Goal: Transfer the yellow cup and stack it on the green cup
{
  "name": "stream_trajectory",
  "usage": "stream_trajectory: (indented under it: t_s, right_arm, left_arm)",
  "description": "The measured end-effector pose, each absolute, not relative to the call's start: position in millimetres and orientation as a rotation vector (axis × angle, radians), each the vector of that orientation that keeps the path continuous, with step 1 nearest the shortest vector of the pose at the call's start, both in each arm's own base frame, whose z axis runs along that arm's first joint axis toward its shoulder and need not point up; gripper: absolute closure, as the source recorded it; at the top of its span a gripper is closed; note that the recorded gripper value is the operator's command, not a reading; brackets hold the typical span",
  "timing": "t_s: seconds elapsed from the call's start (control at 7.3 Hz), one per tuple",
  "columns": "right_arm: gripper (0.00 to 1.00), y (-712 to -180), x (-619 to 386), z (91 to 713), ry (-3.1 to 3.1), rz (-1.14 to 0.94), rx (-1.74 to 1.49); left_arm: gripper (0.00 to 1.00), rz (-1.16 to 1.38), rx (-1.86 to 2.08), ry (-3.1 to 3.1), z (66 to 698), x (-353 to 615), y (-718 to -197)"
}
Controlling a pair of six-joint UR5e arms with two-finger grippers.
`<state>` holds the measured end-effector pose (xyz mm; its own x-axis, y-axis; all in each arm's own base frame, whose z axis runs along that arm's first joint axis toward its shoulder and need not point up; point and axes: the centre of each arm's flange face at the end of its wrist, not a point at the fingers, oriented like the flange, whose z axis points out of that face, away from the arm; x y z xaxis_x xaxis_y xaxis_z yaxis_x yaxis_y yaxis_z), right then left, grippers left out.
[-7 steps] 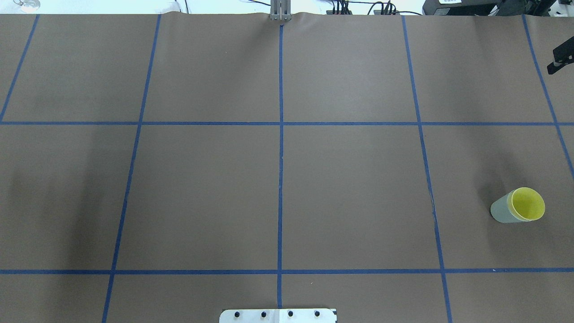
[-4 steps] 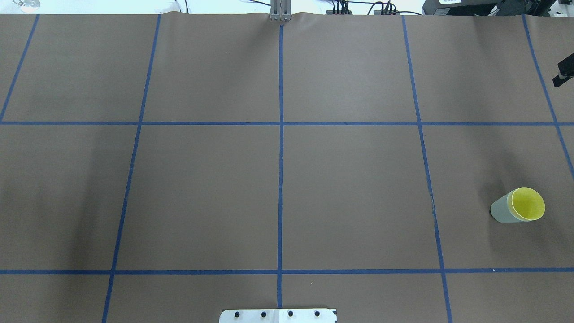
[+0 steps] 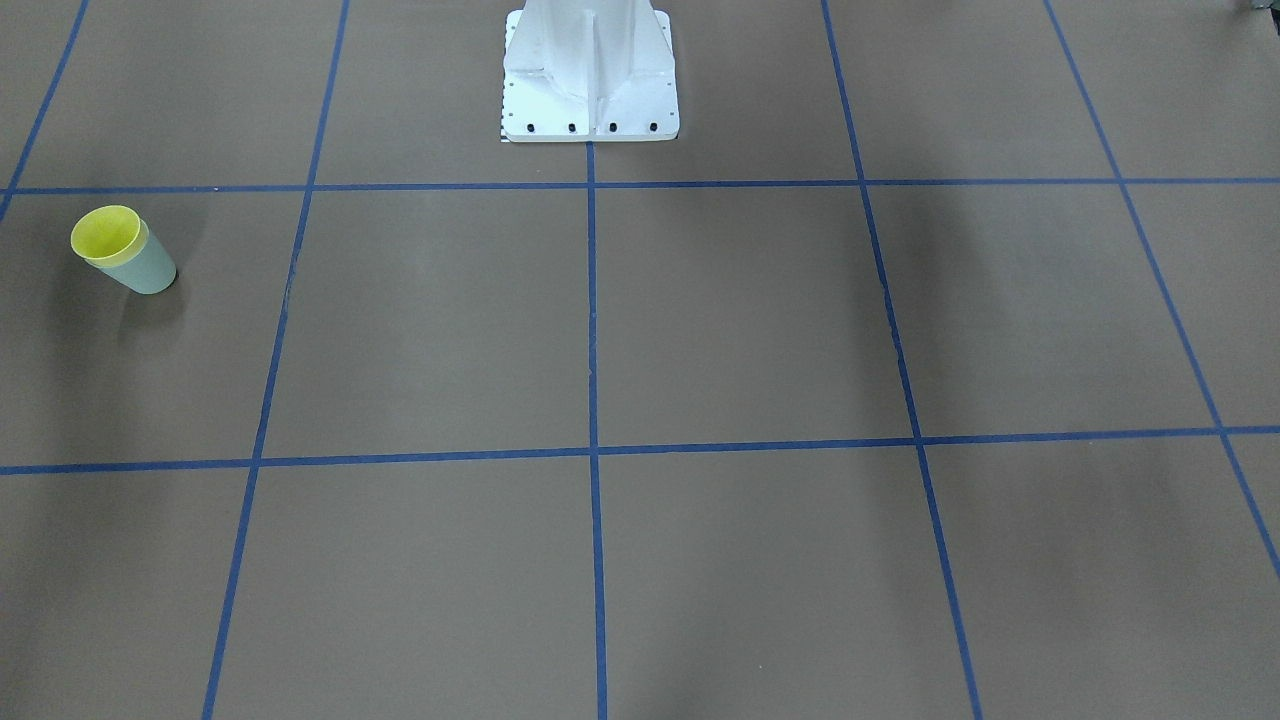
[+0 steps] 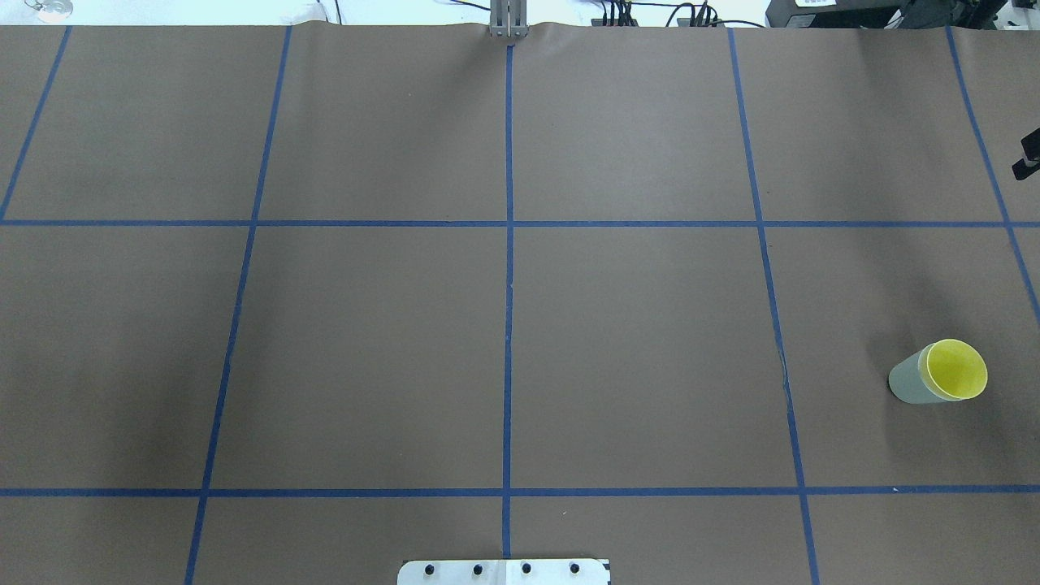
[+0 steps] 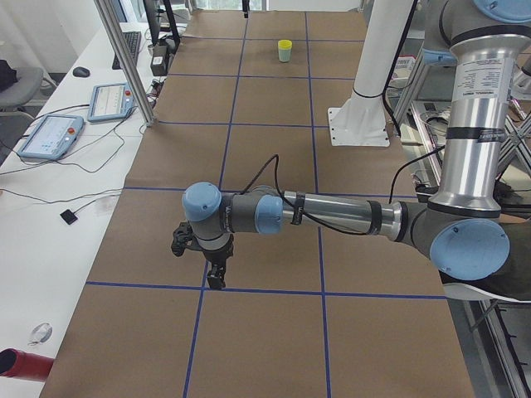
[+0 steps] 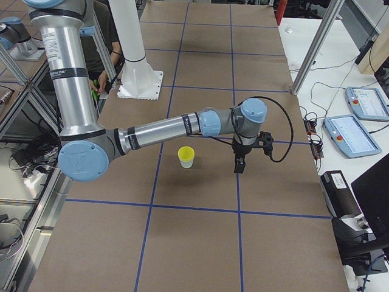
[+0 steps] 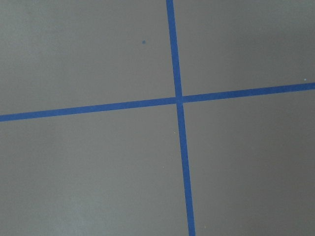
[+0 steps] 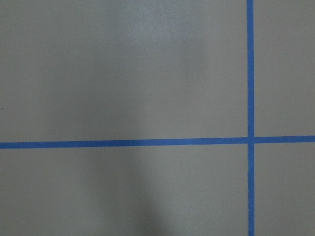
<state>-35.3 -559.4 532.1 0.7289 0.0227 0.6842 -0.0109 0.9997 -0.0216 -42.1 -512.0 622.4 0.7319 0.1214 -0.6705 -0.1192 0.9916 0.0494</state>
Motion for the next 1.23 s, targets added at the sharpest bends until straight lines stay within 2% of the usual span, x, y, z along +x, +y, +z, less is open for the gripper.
stream_trajectory:
  t_s: [0.68, 1.23]
  right_arm:
    - [0.00, -556.0, -32.3, 536.1, -0.725, 0.016, -0.007]
    - [0.00, -545.6, -29.7, 552.0, -0.710, 0.001, -0.018]
  left_arm:
    - [0.00, 0.168, 0.049, 0.753, 611.4, -41.9, -517.0]
    - [0.00, 0.163, 0.055, 0.814, 607.9, -39.6, -485.1]
